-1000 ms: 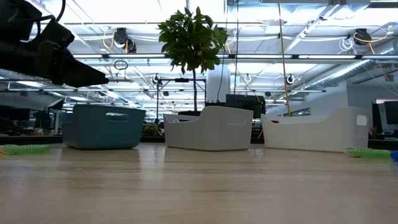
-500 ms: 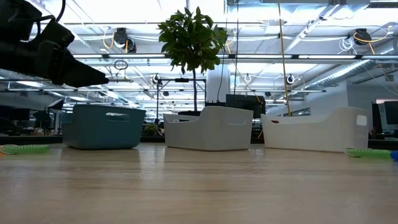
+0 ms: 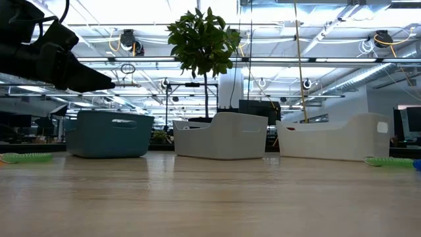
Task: Sort spring keychains
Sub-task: Put the bottom right yellow spring keychain into the white bin
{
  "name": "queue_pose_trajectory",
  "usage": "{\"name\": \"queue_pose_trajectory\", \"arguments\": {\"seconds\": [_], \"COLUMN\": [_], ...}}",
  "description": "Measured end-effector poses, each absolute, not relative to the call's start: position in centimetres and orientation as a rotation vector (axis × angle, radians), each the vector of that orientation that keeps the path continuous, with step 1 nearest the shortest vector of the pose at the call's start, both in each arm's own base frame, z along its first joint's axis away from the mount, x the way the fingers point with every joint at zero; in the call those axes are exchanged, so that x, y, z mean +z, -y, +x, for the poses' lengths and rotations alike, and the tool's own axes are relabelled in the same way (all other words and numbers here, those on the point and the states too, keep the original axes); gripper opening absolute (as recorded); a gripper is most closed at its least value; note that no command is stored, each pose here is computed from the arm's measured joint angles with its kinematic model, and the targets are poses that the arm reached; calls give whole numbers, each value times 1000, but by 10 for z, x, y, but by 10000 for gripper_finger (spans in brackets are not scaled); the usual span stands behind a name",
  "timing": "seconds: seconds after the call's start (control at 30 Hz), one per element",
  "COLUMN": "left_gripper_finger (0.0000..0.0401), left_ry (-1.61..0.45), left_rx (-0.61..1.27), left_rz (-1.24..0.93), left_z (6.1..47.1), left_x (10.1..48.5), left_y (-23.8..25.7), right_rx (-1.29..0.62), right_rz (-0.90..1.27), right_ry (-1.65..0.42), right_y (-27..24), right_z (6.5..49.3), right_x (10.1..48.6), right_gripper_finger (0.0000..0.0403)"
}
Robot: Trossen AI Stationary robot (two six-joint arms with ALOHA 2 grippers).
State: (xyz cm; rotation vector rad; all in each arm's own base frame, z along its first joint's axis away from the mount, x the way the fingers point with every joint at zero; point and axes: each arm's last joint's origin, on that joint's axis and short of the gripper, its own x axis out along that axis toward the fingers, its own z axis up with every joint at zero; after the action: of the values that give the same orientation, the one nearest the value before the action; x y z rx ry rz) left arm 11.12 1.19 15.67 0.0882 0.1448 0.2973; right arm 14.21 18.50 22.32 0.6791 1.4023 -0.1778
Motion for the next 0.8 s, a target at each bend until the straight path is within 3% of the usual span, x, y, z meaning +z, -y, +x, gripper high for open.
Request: {"name": "queue_pose_trajectory", "arguments": {"seconds": [0.23,0.8], "left_gripper_finger": [335,335], "left_ry": [-146,-145], "left_rx": [297,297], "left_rz": [88,88], "left_z": [111,111], "left_x": [157,157], "left_y": [-12,-12], "right_rx": [-168,-217], "right_rz": [503,302], "right_ry": [-1340,-1400], "right_y": [-186,-194], "right_z": [152,166], "right_x": [206,167], "right_gripper_finger": [212,212]}}
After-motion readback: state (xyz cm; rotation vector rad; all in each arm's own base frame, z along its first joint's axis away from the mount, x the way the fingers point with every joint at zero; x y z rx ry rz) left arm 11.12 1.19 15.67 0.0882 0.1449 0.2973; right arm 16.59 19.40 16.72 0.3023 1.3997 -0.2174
